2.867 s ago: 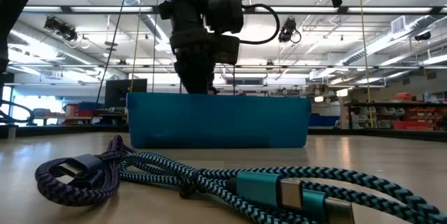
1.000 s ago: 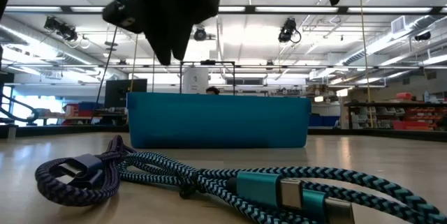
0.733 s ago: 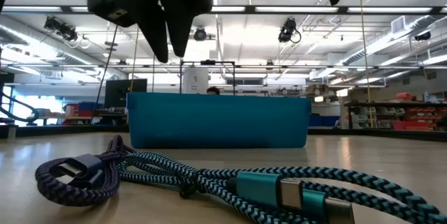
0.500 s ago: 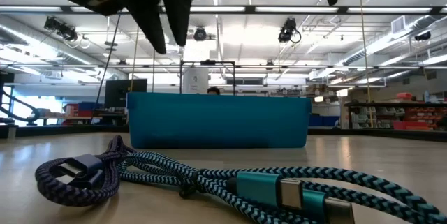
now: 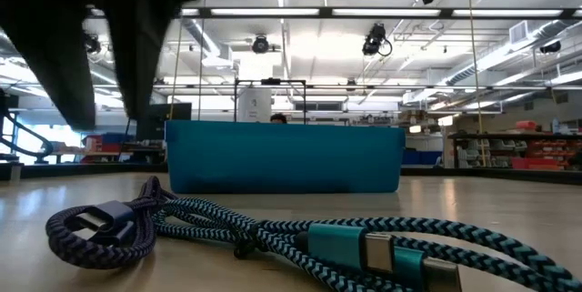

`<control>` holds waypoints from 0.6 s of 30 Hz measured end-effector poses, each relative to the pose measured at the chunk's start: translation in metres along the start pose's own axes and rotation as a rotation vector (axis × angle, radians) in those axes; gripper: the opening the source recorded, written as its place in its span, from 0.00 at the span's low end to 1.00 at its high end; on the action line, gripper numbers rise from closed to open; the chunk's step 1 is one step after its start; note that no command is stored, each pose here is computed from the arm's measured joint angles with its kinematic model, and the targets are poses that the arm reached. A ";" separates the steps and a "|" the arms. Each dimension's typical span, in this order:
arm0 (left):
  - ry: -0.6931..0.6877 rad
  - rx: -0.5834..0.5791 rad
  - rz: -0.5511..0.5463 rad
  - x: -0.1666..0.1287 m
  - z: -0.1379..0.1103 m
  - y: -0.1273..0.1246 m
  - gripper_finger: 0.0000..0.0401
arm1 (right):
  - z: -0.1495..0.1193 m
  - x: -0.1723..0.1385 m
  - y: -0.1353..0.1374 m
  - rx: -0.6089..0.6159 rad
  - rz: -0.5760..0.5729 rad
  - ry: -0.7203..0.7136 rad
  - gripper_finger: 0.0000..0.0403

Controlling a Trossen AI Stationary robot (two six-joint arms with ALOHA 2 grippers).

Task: Pick and place USB-C Cables
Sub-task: Put the violet charger cable into the blue bin

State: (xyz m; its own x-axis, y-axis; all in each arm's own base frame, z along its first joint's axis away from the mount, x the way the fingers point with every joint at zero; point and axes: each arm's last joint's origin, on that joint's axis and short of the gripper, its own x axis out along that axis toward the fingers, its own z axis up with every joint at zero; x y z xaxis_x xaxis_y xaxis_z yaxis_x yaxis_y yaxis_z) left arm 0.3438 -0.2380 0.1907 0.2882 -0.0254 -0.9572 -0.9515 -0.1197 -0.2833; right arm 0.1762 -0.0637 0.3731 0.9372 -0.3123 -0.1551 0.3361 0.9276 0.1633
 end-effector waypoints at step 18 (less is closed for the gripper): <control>0.065 0.024 -0.042 0.027 0.044 -0.051 0.25 | 0.003 -0.002 -0.020 -0.089 0.068 0.007 0.30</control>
State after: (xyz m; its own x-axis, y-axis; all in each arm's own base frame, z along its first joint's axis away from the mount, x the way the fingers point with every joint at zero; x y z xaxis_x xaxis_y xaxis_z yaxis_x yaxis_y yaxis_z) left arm 0.3957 -0.1890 0.1764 0.3331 -0.0855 -0.9390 -0.9407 -0.0977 -0.3248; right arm 0.1676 -0.0822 0.3730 0.9570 -0.2464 -0.1531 0.2614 0.9613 0.0869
